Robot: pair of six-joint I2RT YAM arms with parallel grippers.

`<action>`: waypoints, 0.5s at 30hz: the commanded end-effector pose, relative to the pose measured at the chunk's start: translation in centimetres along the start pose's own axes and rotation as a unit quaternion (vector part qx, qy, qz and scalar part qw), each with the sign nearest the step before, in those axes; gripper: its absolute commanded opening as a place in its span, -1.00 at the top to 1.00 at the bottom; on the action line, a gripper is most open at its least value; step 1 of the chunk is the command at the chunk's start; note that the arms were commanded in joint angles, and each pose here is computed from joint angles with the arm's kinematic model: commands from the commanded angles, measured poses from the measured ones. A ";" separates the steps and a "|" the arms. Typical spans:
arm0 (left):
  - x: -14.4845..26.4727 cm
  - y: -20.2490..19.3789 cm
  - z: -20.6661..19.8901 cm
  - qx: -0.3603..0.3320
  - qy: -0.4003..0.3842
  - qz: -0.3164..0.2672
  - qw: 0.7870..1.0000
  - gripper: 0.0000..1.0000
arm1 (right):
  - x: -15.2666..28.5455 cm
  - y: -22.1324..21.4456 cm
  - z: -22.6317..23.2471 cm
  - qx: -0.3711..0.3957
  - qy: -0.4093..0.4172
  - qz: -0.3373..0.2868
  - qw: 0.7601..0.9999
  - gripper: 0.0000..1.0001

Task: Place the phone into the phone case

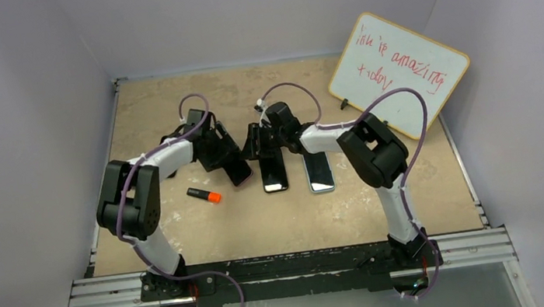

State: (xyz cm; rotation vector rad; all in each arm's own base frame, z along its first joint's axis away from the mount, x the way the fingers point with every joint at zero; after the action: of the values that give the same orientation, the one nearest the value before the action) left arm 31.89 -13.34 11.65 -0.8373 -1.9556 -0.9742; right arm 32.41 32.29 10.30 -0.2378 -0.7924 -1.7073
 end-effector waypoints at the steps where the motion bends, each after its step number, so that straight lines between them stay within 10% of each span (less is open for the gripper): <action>1: 0.1 -1.5 0.7 -0.006 -0.026 0.048 0.998 0.03 | -0.6 0.7 1.7 0.010 0.037 -0.004 0.999 0.12; 15: 1.8 -0.7 -0.3 -0.044 -0.110 0.027 0.993 -0.19 | -0.6 -0.2 1.6 0.004 0.082 0.008 0.997 1.00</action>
State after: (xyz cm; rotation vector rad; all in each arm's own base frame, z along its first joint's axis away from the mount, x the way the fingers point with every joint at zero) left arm 31.18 -13.21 11.71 -0.9823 -2.0321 -0.9470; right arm 32.09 32.99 9.79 -0.2079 -0.7070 -1.6852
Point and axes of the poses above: each gripper's point midway between its finger pads, its own x axis back along the fingers, its own z axis along the line the jaws close on, y = z × x, the point moved 10 cm from there along x, back along the fingers, and after that the axes turned 3 degrees about -x, right-handed, at the moved point
